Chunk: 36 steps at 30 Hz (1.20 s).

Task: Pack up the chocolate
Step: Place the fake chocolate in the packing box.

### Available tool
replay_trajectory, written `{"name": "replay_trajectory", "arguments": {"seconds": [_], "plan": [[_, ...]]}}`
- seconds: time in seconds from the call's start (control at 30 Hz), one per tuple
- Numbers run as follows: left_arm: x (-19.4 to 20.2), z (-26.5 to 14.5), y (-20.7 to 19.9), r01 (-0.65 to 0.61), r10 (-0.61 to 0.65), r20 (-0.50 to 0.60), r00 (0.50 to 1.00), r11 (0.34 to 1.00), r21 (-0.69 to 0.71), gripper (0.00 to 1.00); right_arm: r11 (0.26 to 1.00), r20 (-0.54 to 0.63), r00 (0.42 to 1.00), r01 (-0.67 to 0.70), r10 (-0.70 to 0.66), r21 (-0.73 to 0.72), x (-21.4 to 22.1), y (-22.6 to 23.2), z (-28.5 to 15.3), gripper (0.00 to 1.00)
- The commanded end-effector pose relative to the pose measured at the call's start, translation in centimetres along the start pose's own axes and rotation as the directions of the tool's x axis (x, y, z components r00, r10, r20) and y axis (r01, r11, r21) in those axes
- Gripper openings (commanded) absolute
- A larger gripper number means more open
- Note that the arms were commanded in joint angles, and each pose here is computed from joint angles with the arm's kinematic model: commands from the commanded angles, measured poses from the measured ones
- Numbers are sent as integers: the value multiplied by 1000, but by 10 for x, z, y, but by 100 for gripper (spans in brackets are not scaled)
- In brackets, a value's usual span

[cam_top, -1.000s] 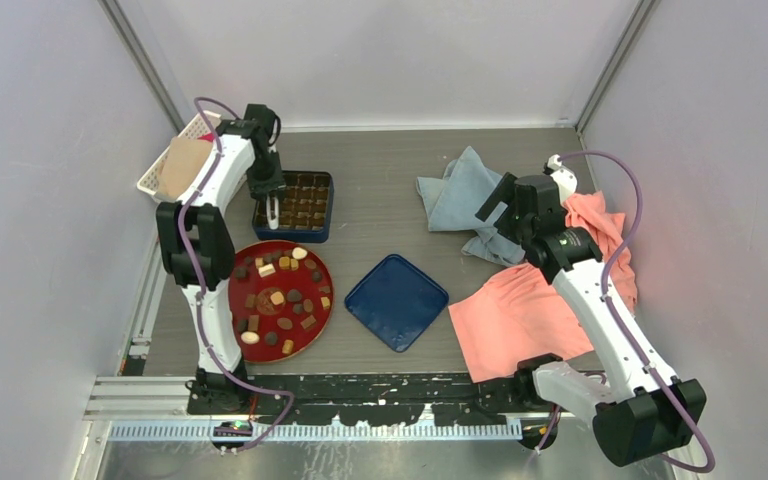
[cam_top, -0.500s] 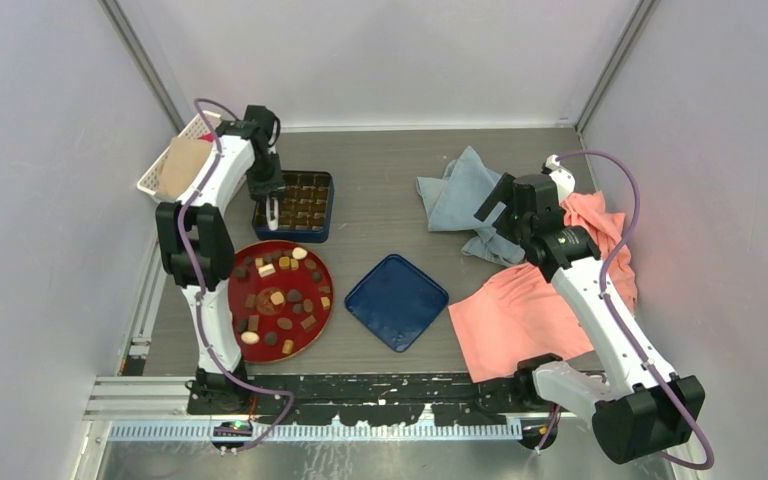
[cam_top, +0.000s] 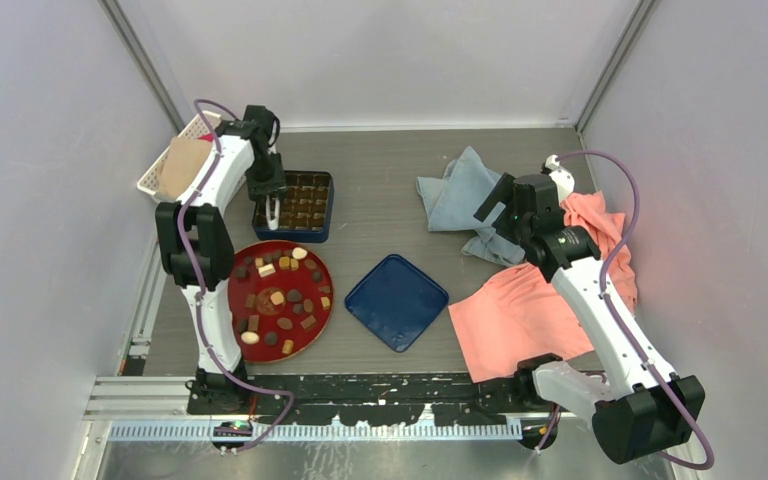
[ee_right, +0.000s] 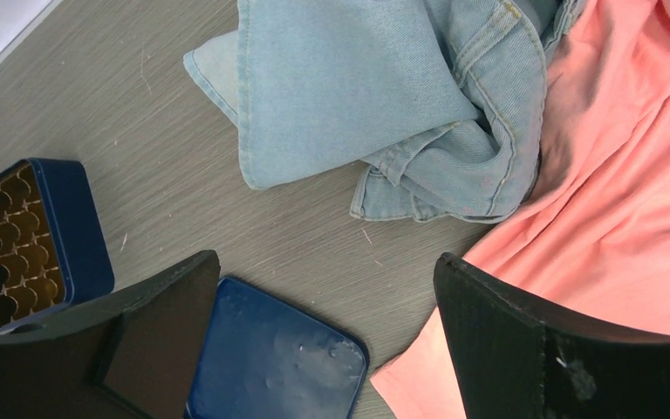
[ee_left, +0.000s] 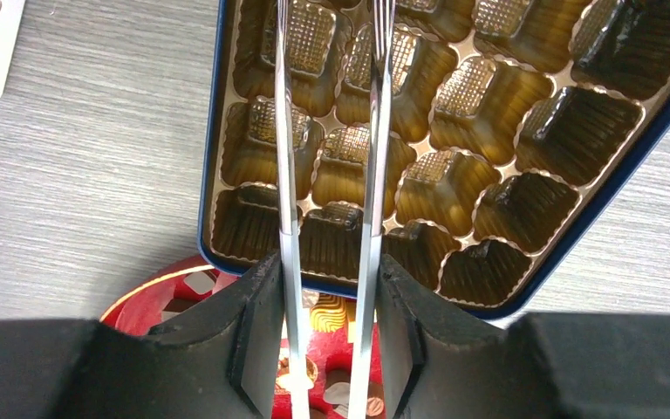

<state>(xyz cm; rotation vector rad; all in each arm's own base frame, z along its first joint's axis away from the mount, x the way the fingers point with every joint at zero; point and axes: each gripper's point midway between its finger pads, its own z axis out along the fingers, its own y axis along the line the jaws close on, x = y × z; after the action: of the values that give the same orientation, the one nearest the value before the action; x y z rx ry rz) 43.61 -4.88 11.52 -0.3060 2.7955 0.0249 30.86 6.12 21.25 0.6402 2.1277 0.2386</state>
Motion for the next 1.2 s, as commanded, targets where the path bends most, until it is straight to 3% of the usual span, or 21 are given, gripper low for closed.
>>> {"name": "replay_trajectory", "arguments": {"seconds": [0.0, 0.17, 0.47, 0.77, 0.9, 1.17], "plan": [[-22, -45, -4, 17, -24, 115, 993, 998, 60, 37, 999, 41, 999, -28, 30, -46, -15, 12, -8, 98], [-30, -78, -6, 22, -41, 190, 981, 995, 102, 20, 999, 38, 999, -27, 29, -47, -14, 13, -7, 98], [3, -120, 1, -11, -19, 211, 977, 990, 142, 8, 997, 23, 999, -29, 31, -66, -11, 18, -3, 98], [118, -140, 22, -51, 37, 80, 996, 983, 178, 8, 997, 19, 1000, -23, 25, -70, -8, 17, -1, 98], [166, -146, 28, -53, 53, 5, 999, 980, 190, 13, 996, 2, 1000, -30, 30, -81, -2, 18, 4, 98], [213, -133, 12, -14, 33, -78, 996, 973, 228, 21, 992, -38, 998, -46, 41, -115, 7, 27, 10, 98]]}}
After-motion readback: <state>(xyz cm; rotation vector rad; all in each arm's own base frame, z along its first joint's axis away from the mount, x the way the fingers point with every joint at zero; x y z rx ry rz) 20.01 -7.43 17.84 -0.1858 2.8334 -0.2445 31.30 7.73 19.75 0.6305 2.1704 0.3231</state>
